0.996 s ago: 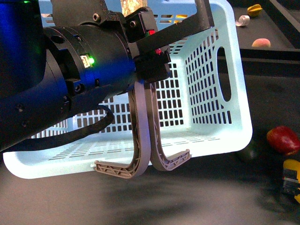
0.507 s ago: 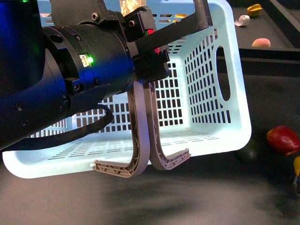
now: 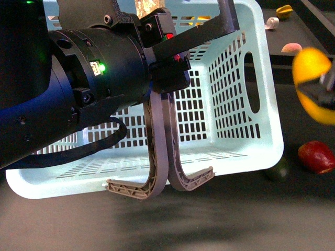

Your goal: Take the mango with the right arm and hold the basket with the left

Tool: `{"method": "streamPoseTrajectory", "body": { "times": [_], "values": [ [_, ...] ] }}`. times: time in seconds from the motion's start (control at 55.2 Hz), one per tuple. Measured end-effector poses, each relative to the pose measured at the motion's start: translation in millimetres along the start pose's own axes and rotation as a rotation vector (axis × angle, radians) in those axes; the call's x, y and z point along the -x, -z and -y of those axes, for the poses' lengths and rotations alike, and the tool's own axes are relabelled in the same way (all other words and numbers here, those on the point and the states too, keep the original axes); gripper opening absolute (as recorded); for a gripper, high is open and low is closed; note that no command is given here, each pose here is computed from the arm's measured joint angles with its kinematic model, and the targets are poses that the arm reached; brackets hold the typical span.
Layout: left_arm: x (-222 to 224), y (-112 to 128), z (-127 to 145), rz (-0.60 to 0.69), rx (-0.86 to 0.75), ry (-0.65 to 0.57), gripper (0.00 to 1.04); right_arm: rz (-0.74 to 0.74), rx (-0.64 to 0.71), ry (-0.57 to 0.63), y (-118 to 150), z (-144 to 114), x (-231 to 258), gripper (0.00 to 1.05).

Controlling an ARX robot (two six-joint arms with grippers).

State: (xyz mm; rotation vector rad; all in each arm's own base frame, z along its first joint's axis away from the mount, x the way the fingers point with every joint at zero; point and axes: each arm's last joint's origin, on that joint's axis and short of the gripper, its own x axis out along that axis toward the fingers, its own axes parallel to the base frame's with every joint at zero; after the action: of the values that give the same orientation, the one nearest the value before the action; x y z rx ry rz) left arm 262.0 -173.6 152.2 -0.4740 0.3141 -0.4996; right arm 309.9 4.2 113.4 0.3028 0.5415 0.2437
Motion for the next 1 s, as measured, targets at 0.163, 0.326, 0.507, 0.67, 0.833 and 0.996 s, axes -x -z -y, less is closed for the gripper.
{"method": "streamPoseTrajectory", "body": {
  "times": [0.163,0.326,0.507,0.67,0.833,0.996],
  "values": [
    [0,0,0,0.001,0.000,-0.002,0.06,0.075,0.112,-0.197,-29,-80,20,0.64],
    [0,0,0,0.002,0.000,-0.004,0.06,0.074,0.136,-0.201,-28,-118,2,0.64],
    [0,0,0,0.001,0.000,-0.001,0.06,0.035,0.117,-0.104,-8,-130,-32,0.65],
    [0,0,0,0.000,0.002,0.000,0.06,0.054,0.086,-0.076,-1,-128,-35,0.87],
    [0,0,0,0.000,-0.001,-0.001,0.06,0.116,0.070,-0.093,-8,-125,-10,0.97],
    [1,3,-1,-0.008,0.005,-0.008,0.06,0.192,0.059,-0.058,-12,-111,30,0.97]
  ]
}}
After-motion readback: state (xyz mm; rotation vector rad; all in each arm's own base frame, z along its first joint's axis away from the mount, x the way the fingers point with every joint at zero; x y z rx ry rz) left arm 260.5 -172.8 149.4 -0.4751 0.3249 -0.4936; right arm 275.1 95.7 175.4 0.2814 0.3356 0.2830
